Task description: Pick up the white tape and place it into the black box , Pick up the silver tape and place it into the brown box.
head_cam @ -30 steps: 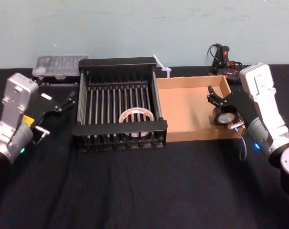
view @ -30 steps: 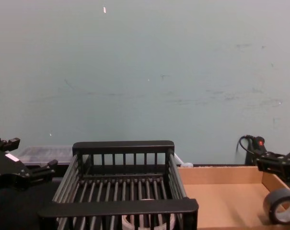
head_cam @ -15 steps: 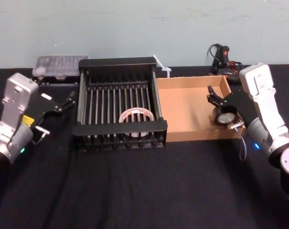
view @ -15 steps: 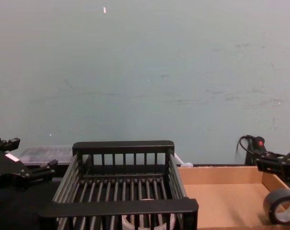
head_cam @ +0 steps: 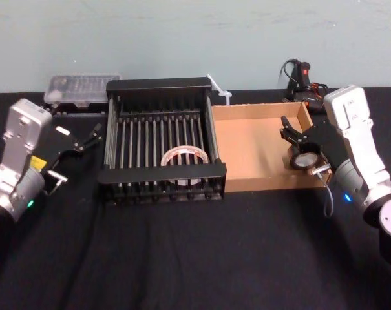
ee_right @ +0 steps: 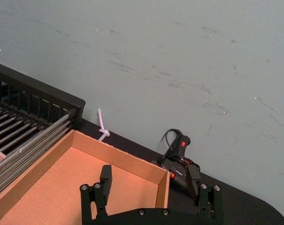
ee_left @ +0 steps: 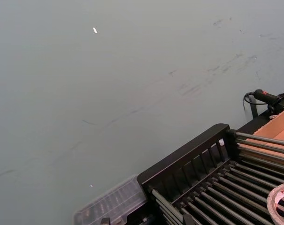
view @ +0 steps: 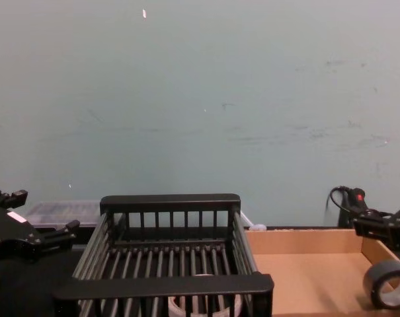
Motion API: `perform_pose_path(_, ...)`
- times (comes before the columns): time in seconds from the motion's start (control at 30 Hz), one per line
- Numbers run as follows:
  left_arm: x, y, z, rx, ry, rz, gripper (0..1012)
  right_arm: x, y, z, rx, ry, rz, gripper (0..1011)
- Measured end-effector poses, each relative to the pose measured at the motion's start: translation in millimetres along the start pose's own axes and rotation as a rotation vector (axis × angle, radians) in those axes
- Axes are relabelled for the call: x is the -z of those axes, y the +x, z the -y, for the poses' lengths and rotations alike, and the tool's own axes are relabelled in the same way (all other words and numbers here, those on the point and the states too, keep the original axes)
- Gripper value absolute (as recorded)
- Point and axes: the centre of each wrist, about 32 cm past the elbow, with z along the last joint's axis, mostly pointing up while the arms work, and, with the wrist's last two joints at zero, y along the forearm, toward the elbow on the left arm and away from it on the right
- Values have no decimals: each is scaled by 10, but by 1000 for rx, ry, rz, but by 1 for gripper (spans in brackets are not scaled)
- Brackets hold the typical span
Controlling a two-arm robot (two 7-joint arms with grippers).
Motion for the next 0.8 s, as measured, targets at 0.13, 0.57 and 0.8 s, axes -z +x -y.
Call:
perform_pose_path(0.13,0,0,0,0,0,0,1001,0,0,0,0,0,0,1000)
perform_pose_path(0.57,0,0,0,0,0,0,1001,0,0,0,0,0,0,1000)
perform_pose_path(0.8,0,0,0,0,0,0,1001,0,0,0,0,0,0,1000)
